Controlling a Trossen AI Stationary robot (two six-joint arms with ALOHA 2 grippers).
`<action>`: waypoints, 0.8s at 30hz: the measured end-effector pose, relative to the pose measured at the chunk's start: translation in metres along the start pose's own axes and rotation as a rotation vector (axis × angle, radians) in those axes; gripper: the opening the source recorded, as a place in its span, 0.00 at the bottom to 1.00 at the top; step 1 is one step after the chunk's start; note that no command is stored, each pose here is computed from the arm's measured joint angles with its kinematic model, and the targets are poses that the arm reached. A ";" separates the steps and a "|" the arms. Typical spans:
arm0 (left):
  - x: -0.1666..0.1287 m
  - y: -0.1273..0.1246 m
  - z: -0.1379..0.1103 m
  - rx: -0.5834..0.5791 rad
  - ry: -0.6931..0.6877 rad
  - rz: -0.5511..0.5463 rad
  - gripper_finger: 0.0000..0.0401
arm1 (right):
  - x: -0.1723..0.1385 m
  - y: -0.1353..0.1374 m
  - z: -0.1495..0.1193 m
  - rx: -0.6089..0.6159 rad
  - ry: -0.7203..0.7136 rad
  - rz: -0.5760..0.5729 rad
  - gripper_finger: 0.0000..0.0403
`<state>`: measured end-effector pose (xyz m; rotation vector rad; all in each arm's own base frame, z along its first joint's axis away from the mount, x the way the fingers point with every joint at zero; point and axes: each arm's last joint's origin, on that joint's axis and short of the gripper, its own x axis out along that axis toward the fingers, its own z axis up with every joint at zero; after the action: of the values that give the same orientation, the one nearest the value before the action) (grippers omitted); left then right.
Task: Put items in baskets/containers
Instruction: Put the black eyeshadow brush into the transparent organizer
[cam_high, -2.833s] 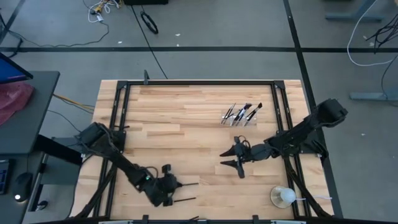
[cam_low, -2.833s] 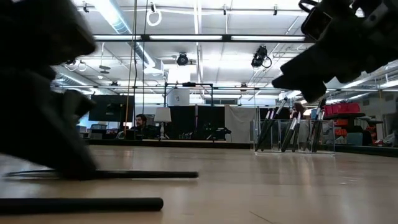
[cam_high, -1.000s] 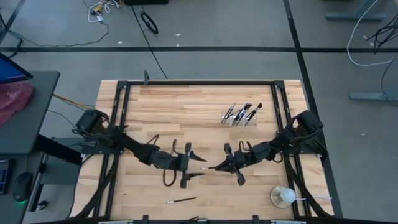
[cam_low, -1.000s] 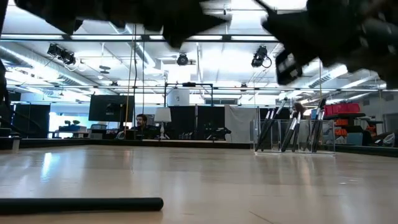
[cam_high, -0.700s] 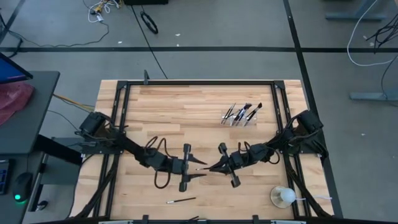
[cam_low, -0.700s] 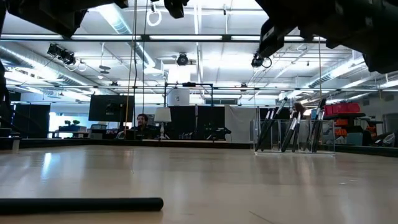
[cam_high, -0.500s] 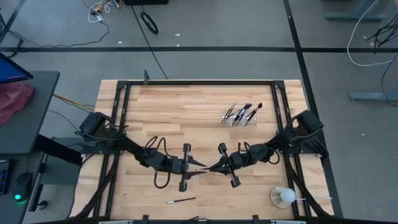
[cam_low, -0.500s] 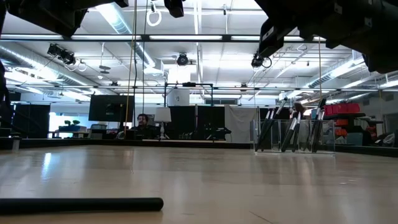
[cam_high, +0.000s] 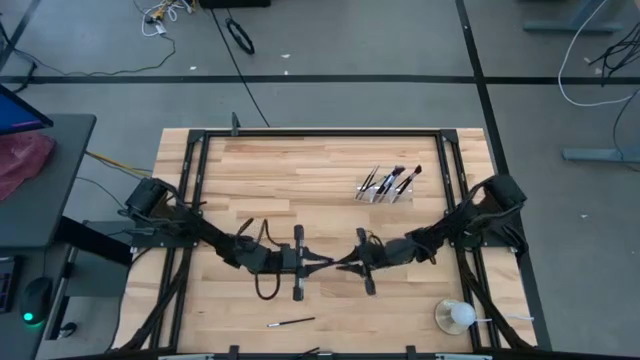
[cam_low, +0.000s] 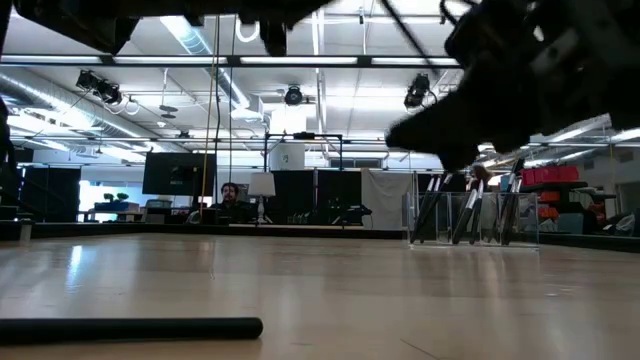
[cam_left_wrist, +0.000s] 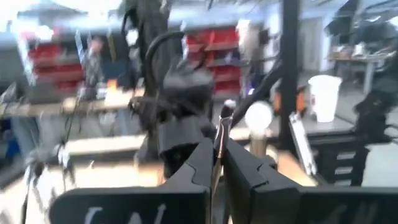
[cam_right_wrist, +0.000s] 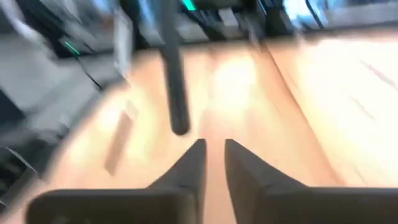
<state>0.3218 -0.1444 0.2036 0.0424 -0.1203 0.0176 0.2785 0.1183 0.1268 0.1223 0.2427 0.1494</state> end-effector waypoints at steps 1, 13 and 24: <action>0.000 0.002 -0.003 -0.013 0.036 0.017 0.05 | -0.002 -0.002 -0.001 0.012 0.059 -0.031 0.18; 0.022 0.036 -0.023 -0.170 0.381 0.121 0.07 | -0.027 -0.008 0.025 0.023 0.181 -0.120 0.49; 0.027 0.040 -0.020 -0.191 0.382 0.066 0.08 | -0.006 -0.002 0.040 -0.075 0.088 -0.159 0.29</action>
<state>0.3501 -0.1034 0.1883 -0.1553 0.2590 0.0793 0.2829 0.1114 0.1669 0.0218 0.3331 0.0060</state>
